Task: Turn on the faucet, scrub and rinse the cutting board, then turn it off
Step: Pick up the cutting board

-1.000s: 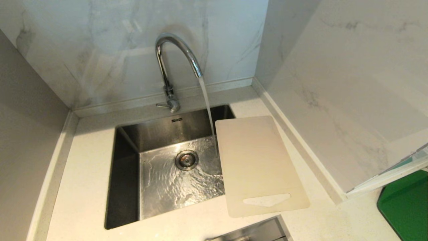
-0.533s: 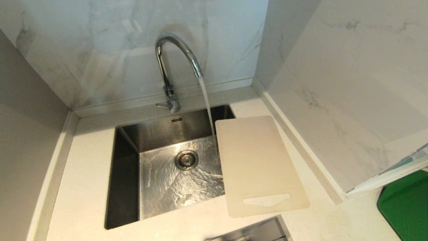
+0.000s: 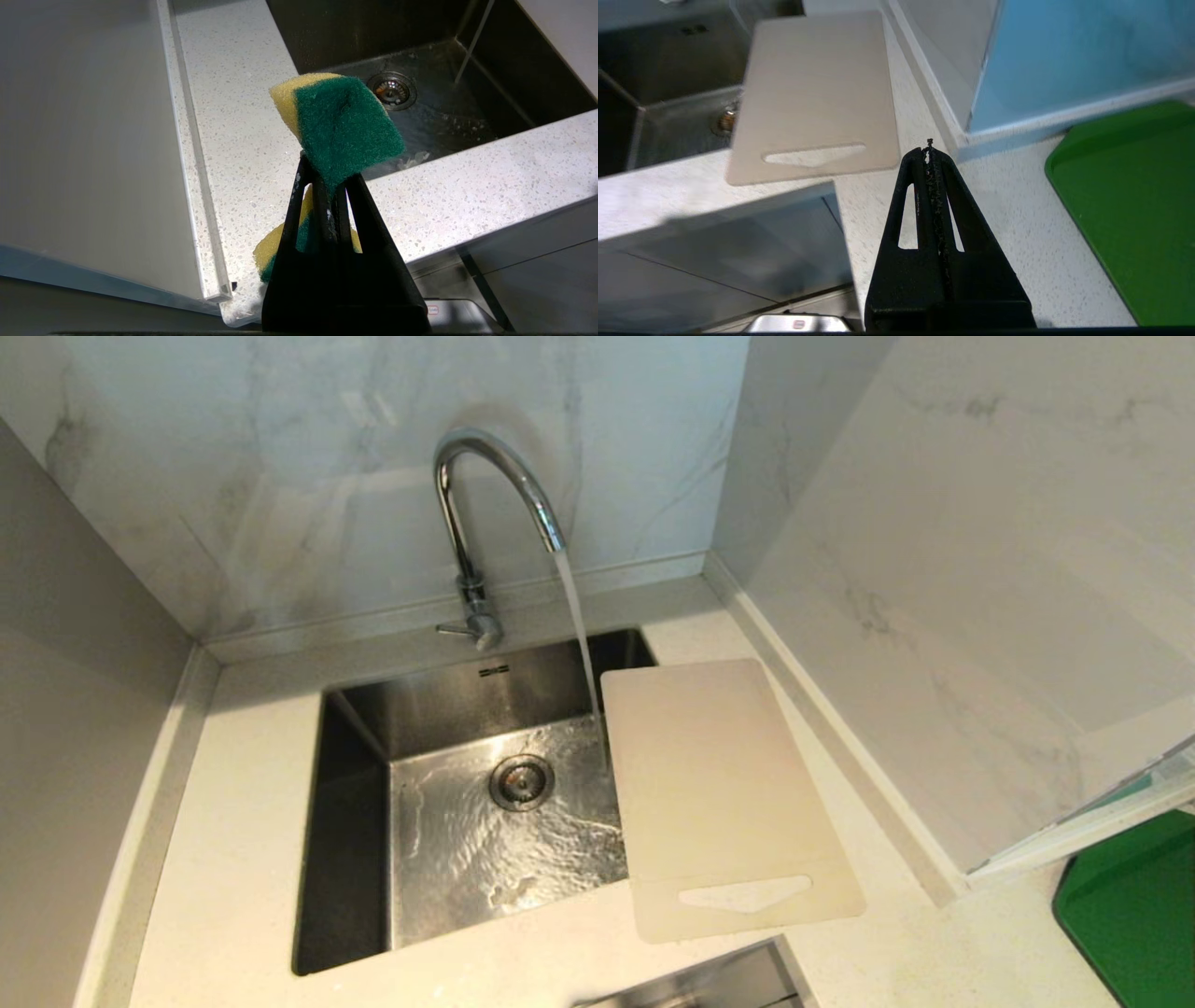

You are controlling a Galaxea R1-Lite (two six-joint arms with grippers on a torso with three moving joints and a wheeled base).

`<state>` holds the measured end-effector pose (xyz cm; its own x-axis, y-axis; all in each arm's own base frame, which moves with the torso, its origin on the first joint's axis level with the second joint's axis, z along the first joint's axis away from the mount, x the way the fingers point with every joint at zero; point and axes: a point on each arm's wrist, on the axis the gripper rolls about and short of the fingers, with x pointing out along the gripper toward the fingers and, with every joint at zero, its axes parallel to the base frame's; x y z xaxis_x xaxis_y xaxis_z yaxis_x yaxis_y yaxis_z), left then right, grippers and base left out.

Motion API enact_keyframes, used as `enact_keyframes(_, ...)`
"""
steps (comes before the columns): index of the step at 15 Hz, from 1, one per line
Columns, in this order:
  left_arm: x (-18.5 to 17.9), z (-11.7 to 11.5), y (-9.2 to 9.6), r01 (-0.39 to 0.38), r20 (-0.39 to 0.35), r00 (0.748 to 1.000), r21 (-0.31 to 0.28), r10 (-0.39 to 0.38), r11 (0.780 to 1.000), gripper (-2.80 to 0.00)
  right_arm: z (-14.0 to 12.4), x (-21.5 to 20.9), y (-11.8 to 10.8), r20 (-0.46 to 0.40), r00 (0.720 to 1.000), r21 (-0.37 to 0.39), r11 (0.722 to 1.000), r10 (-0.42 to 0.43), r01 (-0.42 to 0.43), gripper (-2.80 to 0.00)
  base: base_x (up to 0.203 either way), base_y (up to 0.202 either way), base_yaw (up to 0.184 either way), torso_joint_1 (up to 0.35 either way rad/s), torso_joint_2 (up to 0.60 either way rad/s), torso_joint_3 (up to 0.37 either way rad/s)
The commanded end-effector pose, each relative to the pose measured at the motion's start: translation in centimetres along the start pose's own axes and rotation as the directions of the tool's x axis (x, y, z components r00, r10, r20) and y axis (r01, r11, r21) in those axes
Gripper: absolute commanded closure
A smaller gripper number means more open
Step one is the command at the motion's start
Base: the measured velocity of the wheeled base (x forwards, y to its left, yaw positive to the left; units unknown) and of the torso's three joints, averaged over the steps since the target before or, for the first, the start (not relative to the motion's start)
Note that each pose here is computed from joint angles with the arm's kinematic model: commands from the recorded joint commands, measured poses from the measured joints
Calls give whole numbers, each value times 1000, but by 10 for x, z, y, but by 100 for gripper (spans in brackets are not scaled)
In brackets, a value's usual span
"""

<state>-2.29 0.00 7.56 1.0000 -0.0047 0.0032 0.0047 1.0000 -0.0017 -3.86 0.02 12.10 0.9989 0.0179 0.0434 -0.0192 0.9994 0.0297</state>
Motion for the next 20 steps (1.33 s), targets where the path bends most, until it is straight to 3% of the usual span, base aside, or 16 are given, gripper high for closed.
enact_keyframes(1,0,-1,0,0,-3,1000,0,0,1000,0,45,-3,2,-44,998,19,999,42,-42,0,0,0,0,0,0,0)
enact_keyframes(6,0,-1,0,0,-3,1000,0,0,1000,0,115,37,8,-188,957,79,975,220,-209,0,0,0,0,0,0,0)
enact_keyframes(11,0,-1,0,0,-3,1000,0,0,1000,0,150,106,10,-364,879,81,951,308,-299,0,0,0,0,0,0,0)
enact_keyframes(14,0,-1,0,0,-4,1000,0,0,1000,0,149,151,13,-476,811,43,930,340,-365,0,0,0,0,0,0,0)
enact_keyframes(18,0,-1,0,0,-5,1000,0,0,1000,0,128,196,24,-608,712,-35,885,350,-464,0,0,0,0,0,0,0)
enact_keyframes(19,0,-1,0,0,-3,1000,-1,0,1000,0,124,204,26,-631,701,-57,881,334,-470,0,0,0,0,0,0,0)
enact_keyframes(20,0,0,0,0,-3,1000,-1,0,1000,0,122,208,26,-646,708,-120,878,286,-464,0,0,0,0,0,0,0)
